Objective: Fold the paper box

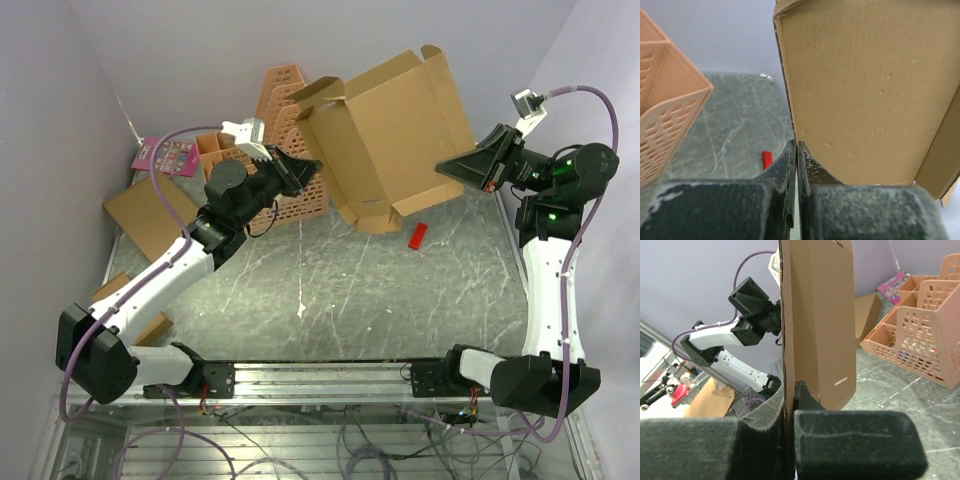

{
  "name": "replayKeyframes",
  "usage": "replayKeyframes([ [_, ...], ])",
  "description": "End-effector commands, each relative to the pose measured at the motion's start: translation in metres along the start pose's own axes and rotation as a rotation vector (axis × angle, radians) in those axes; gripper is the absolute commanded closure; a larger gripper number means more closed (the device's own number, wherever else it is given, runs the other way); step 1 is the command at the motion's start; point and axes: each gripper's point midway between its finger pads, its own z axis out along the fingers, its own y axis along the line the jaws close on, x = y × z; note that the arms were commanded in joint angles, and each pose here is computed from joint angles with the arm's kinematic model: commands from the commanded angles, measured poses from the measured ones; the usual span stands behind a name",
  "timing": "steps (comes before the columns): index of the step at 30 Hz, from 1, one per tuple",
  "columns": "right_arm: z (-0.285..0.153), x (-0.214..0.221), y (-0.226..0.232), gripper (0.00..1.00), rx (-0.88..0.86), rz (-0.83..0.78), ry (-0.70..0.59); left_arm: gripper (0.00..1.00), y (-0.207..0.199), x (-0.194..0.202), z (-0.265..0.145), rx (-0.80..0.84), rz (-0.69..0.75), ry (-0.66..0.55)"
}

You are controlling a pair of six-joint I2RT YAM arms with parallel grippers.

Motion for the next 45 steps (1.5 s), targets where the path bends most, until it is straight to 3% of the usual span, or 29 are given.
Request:
replayKeyframes([
  [1,0.001,-0.006,-0.003,1.0,0.025,-0.069,-0.001,0.93,-0.001,-0.001,-0.008,-0.054,0.047,0.011],
  [4,-0.003,-0.015,-0.007,1.0,0.064,-0.134,-0.013,0.9,0.001,0.004,-0.018,-0.044,0.068,0.019],
  [6,-0.008,-0.019,-0.015,1.0,0.12,-0.163,-0.016,0.7,0.0,0.008,-0.03,-0.013,0.11,0.028],
  [11,-0.021,-0.036,-0.032,1.0,0.324,-0.467,-0.003,0.2,0.009,0.003,-0.082,0.033,0.225,-0.021],
  [14,-0.025,-0.033,-0.032,1.0,0.337,-0.581,0.036,0.11,0.008,-0.02,-0.112,0.04,0.324,-0.086],
  [18,-0.03,-0.027,-0.03,1.0,0.342,-0.736,0.092,0.09,0.008,-0.042,-0.131,0.001,0.422,-0.072],
  [25,-0.04,-0.013,-0.022,1.0,0.37,-0.951,0.174,0.13,0.016,-0.08,-0.12,-0.093,0.527,-0.041],
  [28,-0.038,-0.005,-0.019,1.0,0.336,-0.891,0.195,0.15,0.004,-0.087,-0.108,0.001,0.643,-0.055],
  [31,-0.035,0.002,-0.019,1.0,0.281,-0.811,0.206,0.19,-0.021,-0.079,-0.097,0.224,0.802,-0.1],
  [35,-0.032,0.006,-0.013,1.0,0.242,-0.778,0.197,0.18,-0.014,-0.081,-0.083,0.204,0.906,-0.12],
  [41,-0.031,0.007,-0.007,1.0,0.234,-0.784,0.189,0.17,-0.035,-0.092,-0.066,0.312,0.755,-0.07],
  [43,-0.031,0.009,-0.006,1.0,0.227,-0.782,0.192,0.26,-0.03,-0.094,-0.059,0.341,0.661,-0.024],
  [45,-0.031,0.01,-0.004,1.0,0.224,-0.783,0.194,0.43,-0.025,-0.104,-0.059,0.378,0.585,-0.035],
])
